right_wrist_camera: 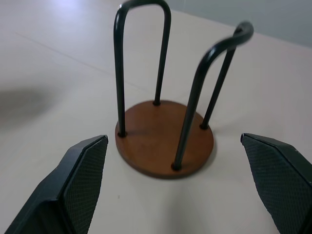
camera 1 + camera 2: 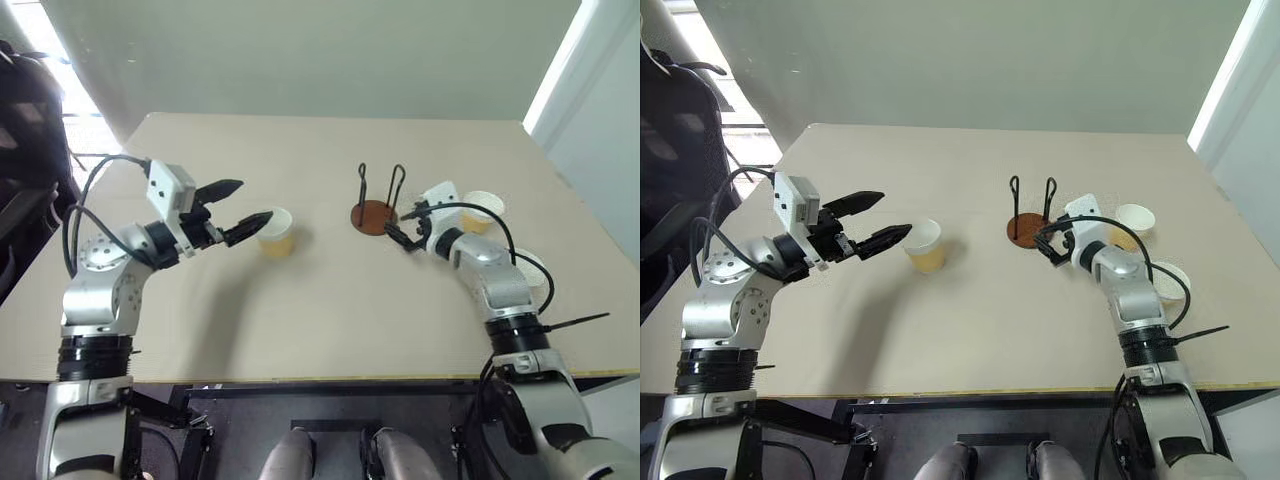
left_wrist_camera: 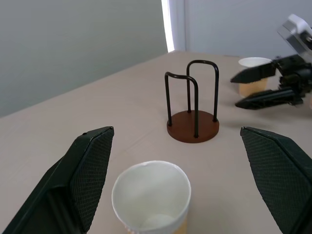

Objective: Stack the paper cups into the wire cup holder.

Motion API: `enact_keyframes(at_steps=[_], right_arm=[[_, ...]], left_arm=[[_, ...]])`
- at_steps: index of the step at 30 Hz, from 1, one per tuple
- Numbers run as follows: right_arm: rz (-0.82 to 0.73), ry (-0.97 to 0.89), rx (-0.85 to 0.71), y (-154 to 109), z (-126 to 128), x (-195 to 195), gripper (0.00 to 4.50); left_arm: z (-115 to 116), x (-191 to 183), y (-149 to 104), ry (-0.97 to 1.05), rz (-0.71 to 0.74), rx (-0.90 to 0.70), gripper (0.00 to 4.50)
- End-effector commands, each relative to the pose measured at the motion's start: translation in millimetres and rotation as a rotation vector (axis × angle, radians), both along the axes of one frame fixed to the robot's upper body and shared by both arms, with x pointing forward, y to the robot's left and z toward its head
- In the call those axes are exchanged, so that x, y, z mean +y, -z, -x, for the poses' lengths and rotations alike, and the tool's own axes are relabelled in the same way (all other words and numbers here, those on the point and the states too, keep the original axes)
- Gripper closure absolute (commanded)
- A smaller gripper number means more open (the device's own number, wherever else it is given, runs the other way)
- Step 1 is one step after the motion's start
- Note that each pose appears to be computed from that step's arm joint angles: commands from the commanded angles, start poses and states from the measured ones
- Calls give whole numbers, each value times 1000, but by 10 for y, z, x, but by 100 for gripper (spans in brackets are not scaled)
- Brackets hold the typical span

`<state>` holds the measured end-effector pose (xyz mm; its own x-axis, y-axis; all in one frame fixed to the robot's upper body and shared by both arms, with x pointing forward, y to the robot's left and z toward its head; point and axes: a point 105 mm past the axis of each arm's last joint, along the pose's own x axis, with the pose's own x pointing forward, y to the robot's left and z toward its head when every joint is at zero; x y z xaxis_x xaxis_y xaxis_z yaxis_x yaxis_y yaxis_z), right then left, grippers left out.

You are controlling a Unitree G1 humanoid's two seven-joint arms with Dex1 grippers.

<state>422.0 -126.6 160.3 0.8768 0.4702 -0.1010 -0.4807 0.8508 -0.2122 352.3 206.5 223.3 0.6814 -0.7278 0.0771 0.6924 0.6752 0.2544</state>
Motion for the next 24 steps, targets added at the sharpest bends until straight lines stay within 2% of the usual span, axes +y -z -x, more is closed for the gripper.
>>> enact_keyframes(at_steps=[1,9,15,24], right_arm=[[-3,-8,-41,-96,-45,27,0],[-1,-14,-39,-72,-129,94,0],[16,-43,-48,-115,-201,170,0],[21,-63,-56,-147,-249,235,0]], left_arm=[[63,25,-136,7,-5,-56,4],[89,56,-171,-11,17,-70,4],[267,12,-188,121,25,-24,4],[302,111,-247,174,-20,-29,4]])
